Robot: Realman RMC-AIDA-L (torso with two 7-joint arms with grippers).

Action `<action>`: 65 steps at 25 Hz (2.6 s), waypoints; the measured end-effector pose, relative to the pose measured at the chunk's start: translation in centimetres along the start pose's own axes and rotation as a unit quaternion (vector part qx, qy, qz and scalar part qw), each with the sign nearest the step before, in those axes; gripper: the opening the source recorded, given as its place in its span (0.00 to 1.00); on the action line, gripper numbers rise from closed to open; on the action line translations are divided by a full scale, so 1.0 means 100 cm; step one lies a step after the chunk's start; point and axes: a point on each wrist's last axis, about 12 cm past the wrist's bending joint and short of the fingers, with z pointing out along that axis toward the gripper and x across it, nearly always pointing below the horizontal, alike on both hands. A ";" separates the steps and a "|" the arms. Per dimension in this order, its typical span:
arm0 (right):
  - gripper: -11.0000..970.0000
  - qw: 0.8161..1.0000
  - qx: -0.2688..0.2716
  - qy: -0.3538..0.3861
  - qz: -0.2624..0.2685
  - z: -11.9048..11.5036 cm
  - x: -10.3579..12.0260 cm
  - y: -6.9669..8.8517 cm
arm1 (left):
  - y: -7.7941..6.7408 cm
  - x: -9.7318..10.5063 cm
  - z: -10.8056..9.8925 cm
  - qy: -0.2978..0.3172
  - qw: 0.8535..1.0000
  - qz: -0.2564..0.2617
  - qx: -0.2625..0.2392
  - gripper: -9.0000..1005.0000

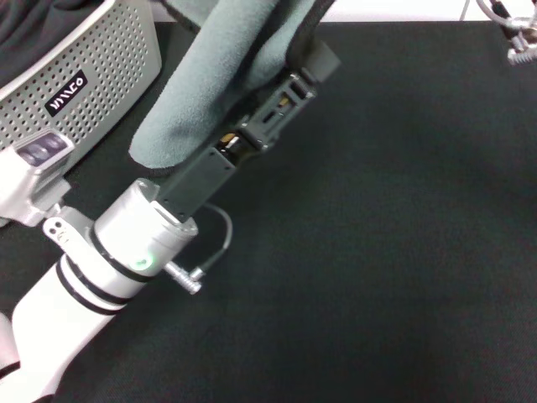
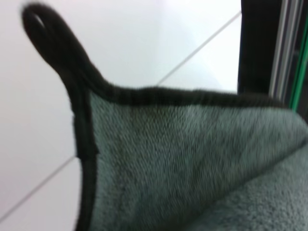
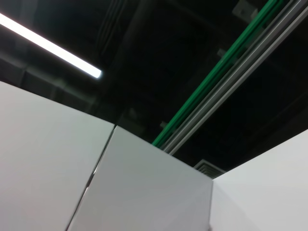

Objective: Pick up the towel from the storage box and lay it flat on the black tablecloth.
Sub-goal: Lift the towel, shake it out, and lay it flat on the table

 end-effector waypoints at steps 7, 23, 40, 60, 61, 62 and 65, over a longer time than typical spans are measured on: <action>0.10 0.999 0.032 -0.007 -0.015 -0.022 -0.011 -0.002 | 0.001 -0.011 -0.022 -0.048 0.998 0.013 -0.025 0.52; 0.11 0.997 0.061 0.038 -0.006 -0.034 -0.004 -0.002 | 0.013 -0.020 -0.022 -0.004 0.998 0.048 -0.041 0.52; 0.11 0.987 0.092 0.128 -0.039 0.005 0.024 -0.003 | 0.019 -0.001 -0.010 0.119 0.980 0.159 -0.012 0.52; 0.12 0.979 0.154 0.114 -0.075 0.013 0.026 -0.010 | 0.022 0.035 -0.021 0.153 0.872 0.457 -0.088 0.52; 0.12 0.978 0.161 0.112 -0.072 0.012 0.025 -0.012 | 0.021 0.036 -0.021 0.150 0.865 0.469 -0.092 0.52; 0.12 0.977 0.167 0.109 -0.069 0.013 0.025 -0.012 | 0.021 0.035 -0.021 0.148 0.862 0.475 -0.095 0.52; 0.12 0.977 0.177 0.101 -0.059 0.017 0.027 -0.014 | 0.022 0.034 -0.019 0.141 0.859 0.481 -0.102 0.52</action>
